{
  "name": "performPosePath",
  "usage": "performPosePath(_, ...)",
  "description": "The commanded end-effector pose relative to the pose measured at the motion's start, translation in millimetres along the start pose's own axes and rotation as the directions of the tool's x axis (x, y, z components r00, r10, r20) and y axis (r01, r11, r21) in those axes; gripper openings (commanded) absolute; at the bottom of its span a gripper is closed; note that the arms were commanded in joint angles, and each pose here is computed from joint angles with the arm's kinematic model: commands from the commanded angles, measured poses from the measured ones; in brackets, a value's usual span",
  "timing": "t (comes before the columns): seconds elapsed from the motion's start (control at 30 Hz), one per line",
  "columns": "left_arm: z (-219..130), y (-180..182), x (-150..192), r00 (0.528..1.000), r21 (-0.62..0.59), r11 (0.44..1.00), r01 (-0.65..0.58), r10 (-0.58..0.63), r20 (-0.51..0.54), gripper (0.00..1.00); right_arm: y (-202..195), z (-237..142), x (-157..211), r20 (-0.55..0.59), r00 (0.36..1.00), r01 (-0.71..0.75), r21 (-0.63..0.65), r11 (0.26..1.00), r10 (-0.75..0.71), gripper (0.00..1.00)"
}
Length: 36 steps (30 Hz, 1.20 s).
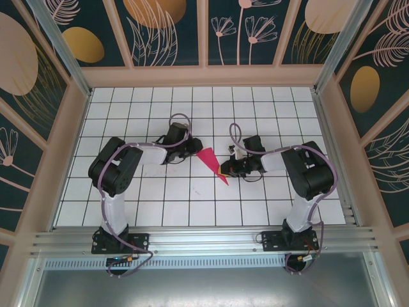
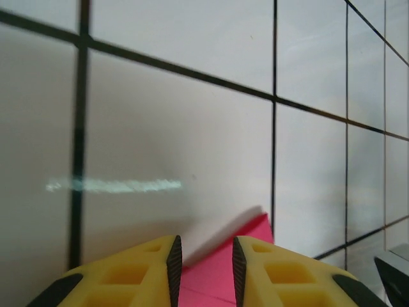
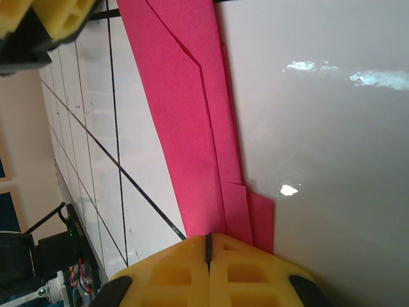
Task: Fold a paper plane with a square sheet of paper (pick it up from the middle)
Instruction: Fold the wing for the fifth time at the center of the table.
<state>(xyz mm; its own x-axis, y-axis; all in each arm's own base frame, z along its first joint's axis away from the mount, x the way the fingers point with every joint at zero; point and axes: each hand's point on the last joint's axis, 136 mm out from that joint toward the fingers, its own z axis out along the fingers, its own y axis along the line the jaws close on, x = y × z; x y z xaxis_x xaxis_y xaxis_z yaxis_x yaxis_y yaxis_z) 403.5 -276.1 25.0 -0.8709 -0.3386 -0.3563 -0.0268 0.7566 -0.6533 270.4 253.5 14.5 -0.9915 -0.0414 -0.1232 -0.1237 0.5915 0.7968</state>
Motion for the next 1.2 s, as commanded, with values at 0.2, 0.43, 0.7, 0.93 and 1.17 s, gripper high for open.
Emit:
performPosePath(0.2,-26.5,-20.2,-27.4,0.998,0.029,0.999,-0.037,0.035,0.059,0.34,-71.9,7.5,34.4,-0.041,0.991,-0.115,0.263,0.958,0.130,0.00)
performPosePath(0.43,-32.7,-72.4,22.9,0.996,0.211,0.976,-0.049,0.063,-0.056,0.23,-69.3,7.0,30.8,-0.036,0.991,-0.112,0.260,0.959,0.126,0.00)
performPosePath(0.7,1.7,-58.0,72.3,0.983,0.219,0.976,0.016,0.025,-0.183,0.22,-61.8,6.8,24.7,-0.031,0.993,-0.101,0.242,0.965,0.112,0.00)
performPosePath(0.93,23.3,-23.2,85.9,0.977,0.107,0.993,0.040,-0.016,-0.214,0.21,-38.5,0.3,7.9,-0.008,0.998,-0.058,0.202,0.978,0.061,0.00)
performPosePath(1.17,25.4,-10.0,90.3,0.975,0.057,0.998,0.024,-0.010,-0.223,0.21,10.5,-7.3,-3.9,0.001,0.999,0.037,0.127,0.991,-0.038,0.00)
